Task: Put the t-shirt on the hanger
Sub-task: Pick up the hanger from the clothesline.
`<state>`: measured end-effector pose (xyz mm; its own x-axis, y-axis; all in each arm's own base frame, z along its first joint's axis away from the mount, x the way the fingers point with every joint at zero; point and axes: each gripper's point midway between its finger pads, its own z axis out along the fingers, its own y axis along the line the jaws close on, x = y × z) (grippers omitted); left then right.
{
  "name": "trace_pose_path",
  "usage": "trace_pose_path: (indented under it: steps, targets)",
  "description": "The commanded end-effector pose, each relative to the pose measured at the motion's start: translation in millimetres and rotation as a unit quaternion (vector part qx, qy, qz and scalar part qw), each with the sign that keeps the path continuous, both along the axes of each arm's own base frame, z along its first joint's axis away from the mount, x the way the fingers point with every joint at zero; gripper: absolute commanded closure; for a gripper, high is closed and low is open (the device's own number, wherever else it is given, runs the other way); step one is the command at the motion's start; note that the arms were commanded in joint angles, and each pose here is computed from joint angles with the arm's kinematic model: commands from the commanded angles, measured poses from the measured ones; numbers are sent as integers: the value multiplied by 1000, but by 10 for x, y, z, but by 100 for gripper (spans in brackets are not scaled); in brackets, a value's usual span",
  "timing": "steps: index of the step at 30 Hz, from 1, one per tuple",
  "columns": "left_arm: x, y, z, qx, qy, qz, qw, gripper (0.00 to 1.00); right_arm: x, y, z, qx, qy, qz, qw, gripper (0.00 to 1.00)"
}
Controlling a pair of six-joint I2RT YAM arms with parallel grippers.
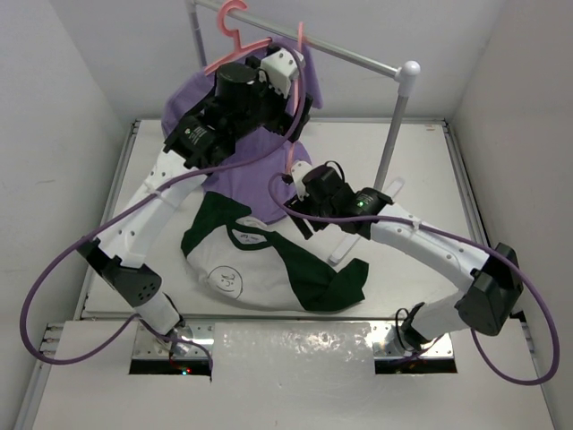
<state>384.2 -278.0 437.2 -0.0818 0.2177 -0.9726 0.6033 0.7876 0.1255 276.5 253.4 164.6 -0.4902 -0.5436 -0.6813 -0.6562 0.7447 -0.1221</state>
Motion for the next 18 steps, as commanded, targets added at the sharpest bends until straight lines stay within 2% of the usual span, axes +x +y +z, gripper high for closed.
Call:
trace_pose_path:
  steps: [1, 2, 5, 6, 8, 11, 15, 16, 18]
  targets:
    - [52, 137, -82, 40, -4, 29, 999, 1, 155, 134, 254, 29, -36, -1, 999, 29]
    - [42, 111, -141, 43, 3, 21, 999, 3, 152, 138, 250, 28, -36, 1, 999, 29]
    - [40, 62, -260, 57, 16, 8, 998, 21, 160, 139, 239, 28, -35, -1, 999, 29]
    - [46, 55, -308, 67, 18, 3, 998, 32, 158, 141, 238, 29, -34, -1, 999, 29]
    - [67, 30, -454, 83, 43, -1, 996, 46, 148, 152, 234, 30, -33, 1, 999, 29]
    - [30, 31, -523, 91, 61, -6, 994, 54, 148, 147, 233, 30, -33, 1, 999, 29]
    - [63, 86, -413, 82, 48, 15, 995, 73, 138, 128, 248, 31, -35, 0, 999, 29]
    - [78, 115, -385, 80, 45, 25, 995, 83, 133, 125, 259, 33, -36, -1, 999, 29]
    - [106, 162, -292, 70, 33, 43, 996, 94, 120, 117, 269, 34, -37, -1, 999, 29]
